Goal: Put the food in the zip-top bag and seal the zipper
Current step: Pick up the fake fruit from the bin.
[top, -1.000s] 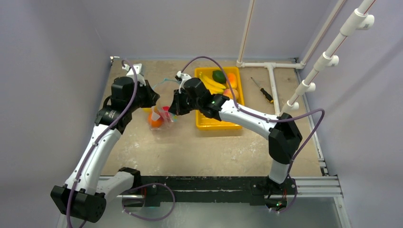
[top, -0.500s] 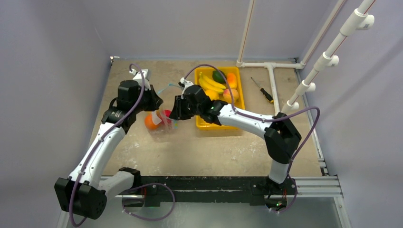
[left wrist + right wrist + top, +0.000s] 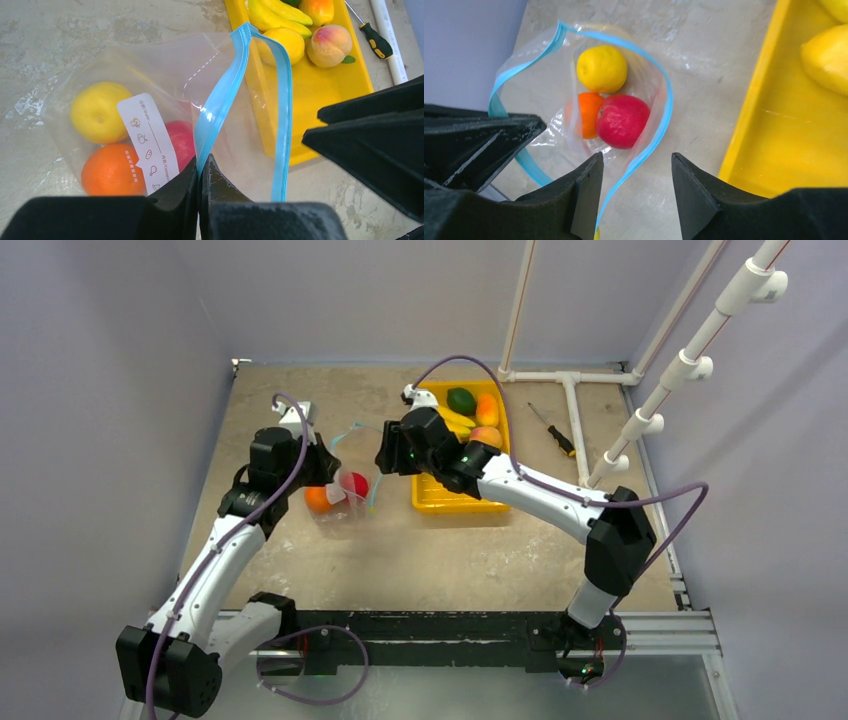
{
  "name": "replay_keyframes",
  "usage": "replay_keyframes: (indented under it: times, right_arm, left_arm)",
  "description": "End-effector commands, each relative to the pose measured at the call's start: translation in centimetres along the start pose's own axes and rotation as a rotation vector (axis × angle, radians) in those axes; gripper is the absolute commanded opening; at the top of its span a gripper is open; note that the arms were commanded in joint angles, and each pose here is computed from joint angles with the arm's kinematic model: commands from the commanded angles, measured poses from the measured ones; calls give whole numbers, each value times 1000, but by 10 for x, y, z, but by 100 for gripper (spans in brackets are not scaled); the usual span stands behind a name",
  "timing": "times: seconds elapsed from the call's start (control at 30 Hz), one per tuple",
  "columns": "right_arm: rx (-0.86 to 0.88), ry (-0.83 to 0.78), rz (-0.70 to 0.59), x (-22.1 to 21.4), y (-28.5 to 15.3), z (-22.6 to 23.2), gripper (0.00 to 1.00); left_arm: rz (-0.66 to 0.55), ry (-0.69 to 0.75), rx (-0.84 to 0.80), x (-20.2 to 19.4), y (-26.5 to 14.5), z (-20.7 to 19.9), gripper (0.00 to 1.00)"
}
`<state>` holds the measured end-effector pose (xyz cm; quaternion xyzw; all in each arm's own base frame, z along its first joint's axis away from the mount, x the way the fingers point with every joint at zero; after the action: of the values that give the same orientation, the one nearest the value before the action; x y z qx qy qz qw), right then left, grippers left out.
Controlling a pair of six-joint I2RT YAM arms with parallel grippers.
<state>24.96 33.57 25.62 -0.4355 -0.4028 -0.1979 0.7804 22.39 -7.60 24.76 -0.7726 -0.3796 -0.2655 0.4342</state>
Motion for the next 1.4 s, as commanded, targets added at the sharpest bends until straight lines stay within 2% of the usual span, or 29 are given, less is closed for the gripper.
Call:
replay_keyframes:
  times: [0.0, 0.23, 0.37, 0.6, 0.83, 1.37]
  right_arm:
    - [-110, -22, -102, 32, -15, -15, 56]
    - [-206, -35, -139, 55, -14, -50, 61]
    - [-273, -48, -151, 65, -7, -77, 70]
    - [-376, -57, -97, 53, 26, -121, 75]
    - [-408, -17, -66, 43, 54, -139, 88]
    - [-480, -11, 18, 16, 108, -172, 91]
  left_arm:
    - [-69, 35, -31, 8, -3, -2, 0]
    - [-64, 33, -39, 4, -5, -2, 0]
    - [-58, 32, -41, 3, -4, -1, 0]
    - [-45, 32, -33, 1, -1, 0, 0]
    - [-41, 32, -19, 0, 1, 0, 0]
    - [-24, 29, -17, -1, 4, 0, 0]
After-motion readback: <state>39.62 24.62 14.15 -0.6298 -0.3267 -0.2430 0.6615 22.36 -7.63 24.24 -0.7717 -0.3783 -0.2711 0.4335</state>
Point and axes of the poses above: each gripper's point midway between its finger pads, its own y axis out along the fingers, its own z axis along the line the jaws close on, x = y × z, the point moved 10 cm from there along -y, back along the fingers, and after that the axes turned 11 degrees about -y, right-handed, at the moved point
